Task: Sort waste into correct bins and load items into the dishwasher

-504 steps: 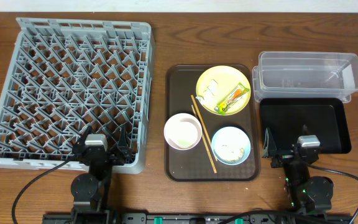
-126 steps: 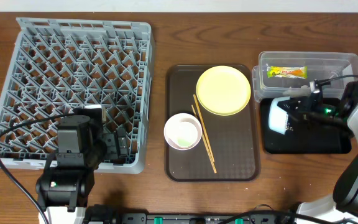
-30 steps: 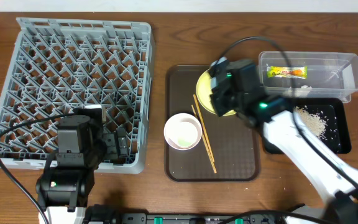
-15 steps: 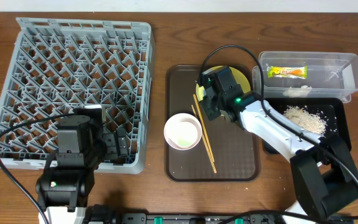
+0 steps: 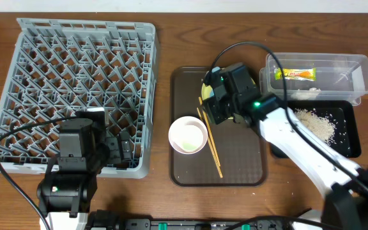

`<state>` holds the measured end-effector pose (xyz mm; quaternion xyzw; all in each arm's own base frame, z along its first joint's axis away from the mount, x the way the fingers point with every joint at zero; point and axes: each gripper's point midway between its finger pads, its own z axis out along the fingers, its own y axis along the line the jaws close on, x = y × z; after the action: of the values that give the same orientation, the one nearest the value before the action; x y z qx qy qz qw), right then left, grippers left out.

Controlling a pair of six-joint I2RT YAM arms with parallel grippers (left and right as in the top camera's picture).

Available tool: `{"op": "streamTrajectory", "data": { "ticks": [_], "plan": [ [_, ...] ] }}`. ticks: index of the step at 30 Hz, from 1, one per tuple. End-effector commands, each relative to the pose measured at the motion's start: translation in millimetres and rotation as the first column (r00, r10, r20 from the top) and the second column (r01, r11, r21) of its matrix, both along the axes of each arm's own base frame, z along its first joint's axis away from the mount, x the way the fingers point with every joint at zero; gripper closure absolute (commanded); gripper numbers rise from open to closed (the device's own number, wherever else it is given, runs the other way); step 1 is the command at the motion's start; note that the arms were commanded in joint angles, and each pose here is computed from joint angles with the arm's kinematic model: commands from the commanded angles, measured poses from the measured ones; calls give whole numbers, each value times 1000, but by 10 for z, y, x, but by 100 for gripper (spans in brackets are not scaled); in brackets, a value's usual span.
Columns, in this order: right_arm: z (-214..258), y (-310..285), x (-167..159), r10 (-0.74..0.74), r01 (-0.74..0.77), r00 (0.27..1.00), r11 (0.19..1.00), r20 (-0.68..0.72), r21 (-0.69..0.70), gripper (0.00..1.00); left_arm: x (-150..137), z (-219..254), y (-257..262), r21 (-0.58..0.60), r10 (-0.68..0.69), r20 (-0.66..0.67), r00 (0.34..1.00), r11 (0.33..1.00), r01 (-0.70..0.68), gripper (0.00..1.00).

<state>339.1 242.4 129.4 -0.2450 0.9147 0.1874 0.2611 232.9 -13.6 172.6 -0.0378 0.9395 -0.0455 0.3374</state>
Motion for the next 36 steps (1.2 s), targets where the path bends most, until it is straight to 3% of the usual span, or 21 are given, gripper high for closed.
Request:
{"op": "streamTrajectory", "data": {
  "ticks": [1, 11, 24, 30, 36],
  "plan": [
    [36, 200, -263, 31, -24, 994, 997, -106, 69, 53, 25, 84, 7, -5, 10, 21, 1000, 1000, -10, 5],
    [-455, 292, -687, 39, -57, 957, 997, -288, -55, 62, 25, 84, 7, -5, 10, 21, 1000, 1000, -10, 5],
    [-807, 232, -672, -60, 13, 932, 991, -357, -133, 99, 25, 84, 7, -6, 10, 21, 1000, 1000, -10, 5],
    [-365, 214, -507, -67, 49, 949, 997, -308, -67, 99, 28, 87, -11, -14, 4, 22, 1000, 1000, -3, 5],
    [435, -55, -93, -144, 155, 978, 986, -151, 59, 99, 95, 246, -401, -177, -142, 97, 985, 972, 157, 5]
  ]
}}
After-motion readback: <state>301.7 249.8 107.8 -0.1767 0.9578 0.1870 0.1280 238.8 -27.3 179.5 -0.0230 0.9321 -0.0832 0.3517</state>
